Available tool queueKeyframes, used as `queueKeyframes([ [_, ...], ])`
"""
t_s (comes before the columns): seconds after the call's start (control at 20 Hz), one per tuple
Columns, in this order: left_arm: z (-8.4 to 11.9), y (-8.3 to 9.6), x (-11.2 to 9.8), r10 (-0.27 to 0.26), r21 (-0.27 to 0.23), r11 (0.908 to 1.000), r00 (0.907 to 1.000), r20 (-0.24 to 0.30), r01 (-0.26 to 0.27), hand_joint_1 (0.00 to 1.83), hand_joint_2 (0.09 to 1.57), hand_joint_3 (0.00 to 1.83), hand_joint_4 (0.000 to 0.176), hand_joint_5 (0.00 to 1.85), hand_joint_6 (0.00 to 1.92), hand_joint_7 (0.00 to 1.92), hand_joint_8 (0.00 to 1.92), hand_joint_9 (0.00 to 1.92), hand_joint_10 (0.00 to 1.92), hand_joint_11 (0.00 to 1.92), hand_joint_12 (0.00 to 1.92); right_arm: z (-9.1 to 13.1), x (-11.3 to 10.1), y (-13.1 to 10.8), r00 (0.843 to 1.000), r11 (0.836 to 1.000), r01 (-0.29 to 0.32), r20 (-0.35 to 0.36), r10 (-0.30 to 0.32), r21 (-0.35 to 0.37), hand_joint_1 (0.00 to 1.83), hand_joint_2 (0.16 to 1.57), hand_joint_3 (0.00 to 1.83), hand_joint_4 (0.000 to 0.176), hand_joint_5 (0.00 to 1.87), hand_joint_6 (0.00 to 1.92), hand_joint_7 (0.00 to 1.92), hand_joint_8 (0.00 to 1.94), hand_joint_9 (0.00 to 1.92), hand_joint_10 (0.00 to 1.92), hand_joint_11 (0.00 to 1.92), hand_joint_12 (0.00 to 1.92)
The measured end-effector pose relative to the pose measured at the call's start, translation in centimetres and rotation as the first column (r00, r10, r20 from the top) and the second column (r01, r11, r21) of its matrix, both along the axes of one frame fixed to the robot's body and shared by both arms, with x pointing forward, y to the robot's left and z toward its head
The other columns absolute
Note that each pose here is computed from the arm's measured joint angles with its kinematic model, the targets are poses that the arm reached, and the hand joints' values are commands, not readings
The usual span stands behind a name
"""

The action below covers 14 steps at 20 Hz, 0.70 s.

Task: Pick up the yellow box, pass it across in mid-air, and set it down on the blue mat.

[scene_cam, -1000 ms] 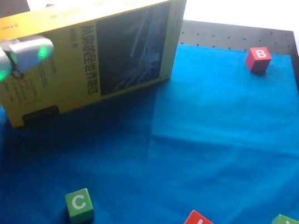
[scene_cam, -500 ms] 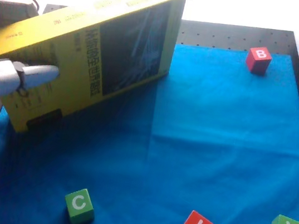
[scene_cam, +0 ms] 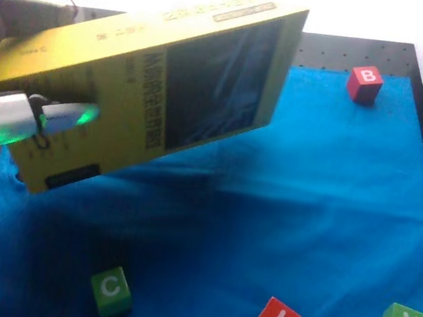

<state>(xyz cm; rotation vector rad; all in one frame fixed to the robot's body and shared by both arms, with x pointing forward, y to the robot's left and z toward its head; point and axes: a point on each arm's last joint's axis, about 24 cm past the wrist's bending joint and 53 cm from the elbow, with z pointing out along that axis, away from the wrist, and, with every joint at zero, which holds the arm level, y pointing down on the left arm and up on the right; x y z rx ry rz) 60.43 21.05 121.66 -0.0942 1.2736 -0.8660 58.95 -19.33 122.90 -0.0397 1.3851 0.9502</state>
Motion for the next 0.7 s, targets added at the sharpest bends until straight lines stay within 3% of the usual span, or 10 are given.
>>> queueKeyframes([
  [0.05,0.6,-0.5,-0.1,-0.015,-0.006,0.9999,0.9997,0.021,0.015,1.19,1.19,0.0,0.0,1.22,1.92,1.44,1.92,1.57,1.92,1.64,1.92,0.9,-0.3,0.7,0.999,1.0,-0.026,0.032,0.025,0.009,0.54,1.21,0.0,0.027,0.0,0.0,0.0,0.0,0.0,0.0,0.0,0.0],
  [0.15,1.8,-1.6,-0.2,-0.053,-0.01,0.9985,0.9968,0.06,0.054,1.2,1.2,0.0,0.0,1.19,1.92,1.41,1.92,1.55,1.92,1.63,1.92,2.4,-0.8,2.3,0.992,0.996,-0.082,0.095,0.078,0.03,0.66,1.16,0.0,0.001,0.0,0.0,0.0,0.0,0.0,0.0,0.0,0.36],
  [0.25,2.4,-3.3,0.1,-0.094,-0.016,0.9953,0.9922,0.082,0.095,1.15,1.21,0.0,0.0,1.16,1.92,1.4,1.92,1.54,1.92,1.61,1.92,2.6,-0.4,3.4,0.989,0.994,-0.108,0.107,0.104,0.035,0.65,1.13,0.0,0.049,0.0,0.0,0.0,0.0,0.0,0.0,0.0,0.24],
  [0.3,2.3,-4.5,0.0,-0.127,-0.003,0.9919,0.9888,0.079,0.127,1.11,1.23,0.01,0.0,1.14,1.92,1.4,1.92,1.55,1.92,1.61,1.92,2.8,0.2,4.3,0.988,0.992,-0.119,0.106,0.116,0.03,0.69,1.14,0.0,0.056,0.0,0.0,0.0,0.0,0.0,0.0,0.0,0.14],
  [0.35,2.1,-5.3,-0.2,-0.153,0.011,0.9882,0.9851,0.078,0.153,1.09,1.23,0.01,0.0,1.14,1.92,1.41,1.92,1.56,1.92,1.61,1.92,2.8,0.7,4.9,0.987,0.992,-0.126,0.103,0.123,0.024,0.72,1.13,0.0,0.06,0.0,0.0,0.0,0.0,0.0,0.0,0.0,0.31],
  [0.4,1.8,-6.2,-0.6,-0.185,0.025,0.9826,0.9799,0.074,0.184,1.04,1.22,0.0,0.0,1.18,1.92,1.43,1.92,1.57,1.92,1.61,1.92,2.6,1.4,5.9,0.986,0.99,-0.137,0.095,0.134,0.021,0.74,1.12,0.0,0.072,0.0,0.0,0.0,0.0,0.0,0.0,0.0,0.3],
  [0.45,1.2,-6.9,-0.9,-0.218,0.03,0.9757,0.9746,0.05,0.217,1.11,1.21,0.0,0.0,1.21,1.92,1.45,1.92,1.59,1.92,1.63,1.92,1.7,2.2,6.9,0.987,0.989,-0.145,0.064,0.144,0.003,0.7,1.12,0.0,0.072,0.0,0.0,0.0,0.0,0.0,0.0,0.0,0.43],
  [0.5,0.9,-7.1,-0.7,-0.221,0.03,0.9749,0.9744,0.039,0.22,1.12,1.2,0.0,0.0,1.22,1.92,1.46,1.92,1.58,1.92,1.63,1.92,0.8,2.5,7.5,0.988,0.988,-0.151,0.035,0.152,-0.017,0.69,1.13,0.0,0.062,0.0,0.0,0.0,0.0,0.0,0.0,0.0,0.46],
  [0.55,1.0,-7.3,-0.6,-0.228,0.034,0.9735,0.973,0.04,0.226,1.12,1.2,0.0,0.0,1.23,1.92,1.45,1.92,1.58,1.92,1.62,1.92,-0.4,2.7,8.0,0.987,0.987,-0.158,0.002,0.158,-0.039,0.71,1.11,0.0,0.029,0.0,0.0,0.0,0.0,0.0,0.0,0.0,0.25],
  [0.7,2.5,-8.6,-1.1,-0.264,0.063,0.964,0.9594,0.101,0.258,1.11,1.19,0.0,0.0,1.23,1.92,1.38,1.92,1.54,1.92,1.61,1.92,-2.4,3.0,8.6,0.985,0.982,-0.169,-0.058,0.165,-0.084,0.67,1.11,0.0,0.0,0.0,0.0,0.0,0.0,0.0,0.0,0.0,0.0],
])
